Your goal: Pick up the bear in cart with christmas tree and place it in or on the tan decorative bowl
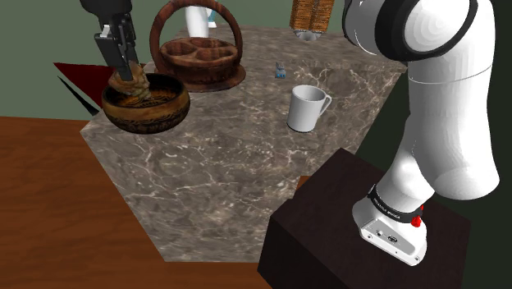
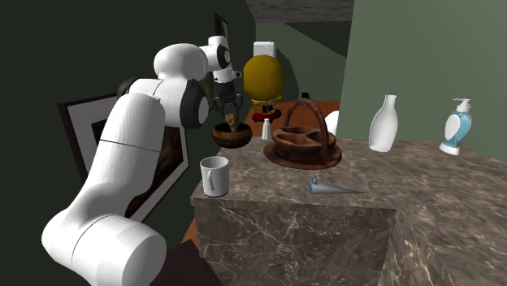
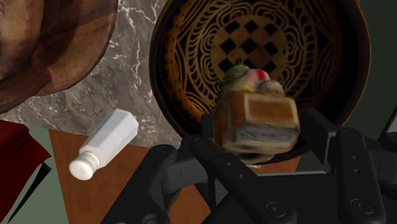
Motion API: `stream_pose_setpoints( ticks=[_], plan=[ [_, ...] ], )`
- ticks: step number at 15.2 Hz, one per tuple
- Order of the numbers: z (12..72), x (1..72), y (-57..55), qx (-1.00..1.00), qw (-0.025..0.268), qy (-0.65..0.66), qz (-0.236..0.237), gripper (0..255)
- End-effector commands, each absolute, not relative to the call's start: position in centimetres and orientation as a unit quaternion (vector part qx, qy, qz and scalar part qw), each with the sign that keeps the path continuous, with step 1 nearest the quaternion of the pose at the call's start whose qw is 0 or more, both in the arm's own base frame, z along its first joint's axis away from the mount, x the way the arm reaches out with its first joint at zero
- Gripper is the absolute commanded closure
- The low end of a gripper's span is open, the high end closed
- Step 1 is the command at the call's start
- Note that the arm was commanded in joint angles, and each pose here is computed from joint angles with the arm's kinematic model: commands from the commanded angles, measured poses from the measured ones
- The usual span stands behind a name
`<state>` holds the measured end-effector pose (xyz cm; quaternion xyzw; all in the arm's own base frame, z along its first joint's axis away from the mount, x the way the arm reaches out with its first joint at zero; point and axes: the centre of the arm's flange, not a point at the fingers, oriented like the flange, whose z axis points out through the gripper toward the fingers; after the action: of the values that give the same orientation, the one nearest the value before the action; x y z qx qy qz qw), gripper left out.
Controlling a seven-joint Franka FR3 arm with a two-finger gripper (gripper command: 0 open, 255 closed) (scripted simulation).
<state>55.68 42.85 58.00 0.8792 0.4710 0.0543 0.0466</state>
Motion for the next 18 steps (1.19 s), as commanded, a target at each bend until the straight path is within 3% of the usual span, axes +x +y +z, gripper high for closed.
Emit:
stream_pose_setpoints(
  ticks=[1,10,11,16,18],
  plan=[
    [56.8,55.6,42.8,0.879,0.046,0.471,0.055,255],
    [56.4,55.6,42.8,0.879,0.046,0.471,0.055,255],
    [56.4,55.6,42.8,0.879,0.046,0.471,0.055,0],
    [56.4,55.6,42.8,0.879,0.046,0.471,0.055,0],
    [59.0,55.3,42.9,0.879,0.046,0.471,0.055,0]
  ],
)
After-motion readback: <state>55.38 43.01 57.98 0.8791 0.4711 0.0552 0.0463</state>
